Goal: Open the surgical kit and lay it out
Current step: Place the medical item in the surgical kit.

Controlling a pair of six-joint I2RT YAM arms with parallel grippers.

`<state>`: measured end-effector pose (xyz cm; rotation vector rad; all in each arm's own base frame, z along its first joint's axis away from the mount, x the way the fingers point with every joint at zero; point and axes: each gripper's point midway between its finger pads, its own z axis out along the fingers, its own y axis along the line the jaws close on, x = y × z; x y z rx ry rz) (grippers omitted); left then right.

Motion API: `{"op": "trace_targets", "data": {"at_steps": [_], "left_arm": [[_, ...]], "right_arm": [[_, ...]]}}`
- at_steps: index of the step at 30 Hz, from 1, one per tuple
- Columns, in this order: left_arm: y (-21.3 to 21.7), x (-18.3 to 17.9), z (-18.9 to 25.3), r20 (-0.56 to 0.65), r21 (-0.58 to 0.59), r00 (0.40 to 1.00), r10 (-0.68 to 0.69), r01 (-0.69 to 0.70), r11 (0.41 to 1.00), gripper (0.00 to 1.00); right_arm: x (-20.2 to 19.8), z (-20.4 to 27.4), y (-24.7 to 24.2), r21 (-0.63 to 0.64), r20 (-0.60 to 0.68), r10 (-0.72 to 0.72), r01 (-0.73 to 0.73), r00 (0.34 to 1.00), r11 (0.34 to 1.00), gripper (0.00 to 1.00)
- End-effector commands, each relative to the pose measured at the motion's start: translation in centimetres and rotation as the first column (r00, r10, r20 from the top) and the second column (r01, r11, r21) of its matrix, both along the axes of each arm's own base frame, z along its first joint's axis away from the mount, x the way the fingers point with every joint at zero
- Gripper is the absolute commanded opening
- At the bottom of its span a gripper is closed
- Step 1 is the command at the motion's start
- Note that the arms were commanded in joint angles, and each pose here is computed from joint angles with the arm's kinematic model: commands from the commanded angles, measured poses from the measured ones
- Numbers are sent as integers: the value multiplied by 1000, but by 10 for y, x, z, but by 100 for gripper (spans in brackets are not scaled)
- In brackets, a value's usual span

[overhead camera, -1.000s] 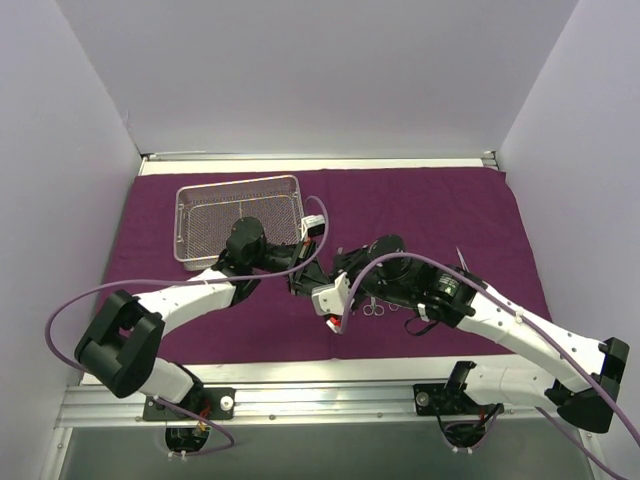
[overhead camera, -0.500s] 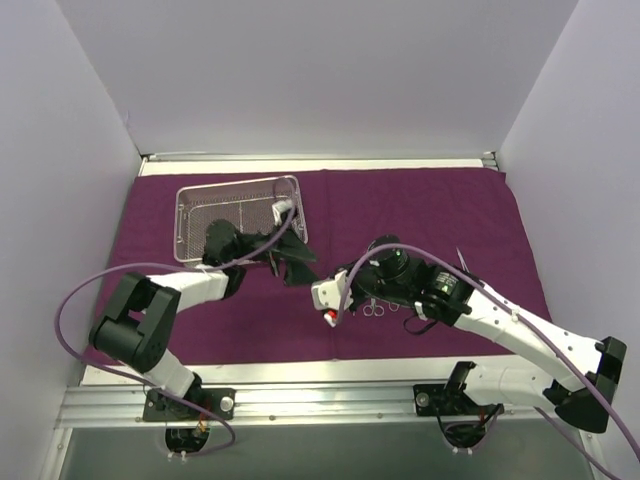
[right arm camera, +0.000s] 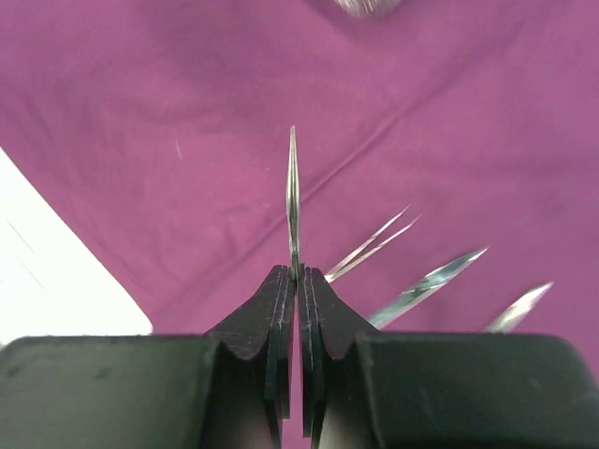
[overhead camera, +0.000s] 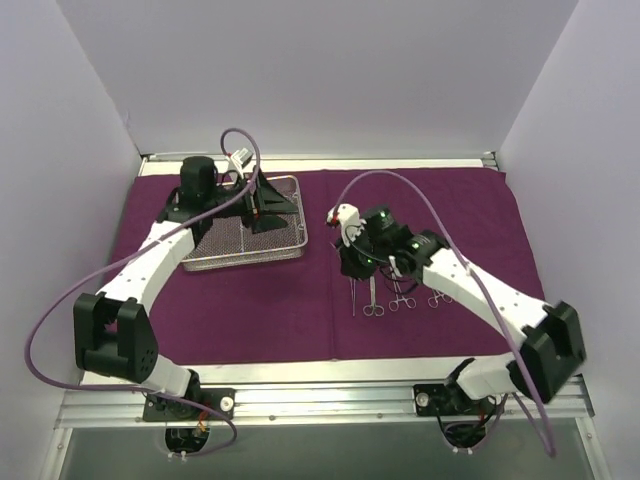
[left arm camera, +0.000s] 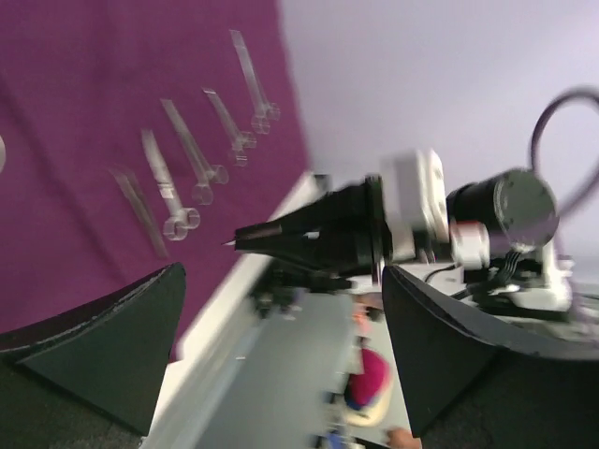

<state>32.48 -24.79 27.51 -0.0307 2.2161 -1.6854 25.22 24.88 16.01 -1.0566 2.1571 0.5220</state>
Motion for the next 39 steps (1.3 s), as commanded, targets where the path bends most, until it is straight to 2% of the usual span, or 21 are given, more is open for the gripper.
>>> {"op": "trace_targets", "data": {"at_steps": [1, 2, 6, 12, 19, 25, 39], "left_arm": [[35, -24, -53, -37, 353, 999, -7, 19, 936, 94], [37, -21, -52, -17, 371, 1000, 2, 4, 928, 94], [39, -24, -58, -49, 371, 999, 11, 8, 929, 94], [38, -26, -58, -59, 358, 998, 8, 13, 934, 94], [43, -29, -58, -56, 389, 998, 12, 11, 921, 94], [43, -32, -58, -53, 385, 999, 3, 18, 923, 94], [42, -31, -55, -50, 378, 999, 6, 13, 926, 94]], "right_arm": [[6, -12, 9, 55, -312, -301, 333, 901, 941, 0], [7, -27, 11, 22, -384, -364, 403, 848, 915, 1], [6, -56, 13, -111, -513, -476, 495, 714, 862, 0], [14, -69, 22, -208, -565, -546, 533, 619, 820, 0], [0, -94, 12, -355, -597, -616, 519, 513, 777, 0], [-12, -104, 3, -412, -624, -638, 503, 452, 760, 0], [-21, -140, -1, -482, -631, -651, 445, 421, 755, 0]]}}
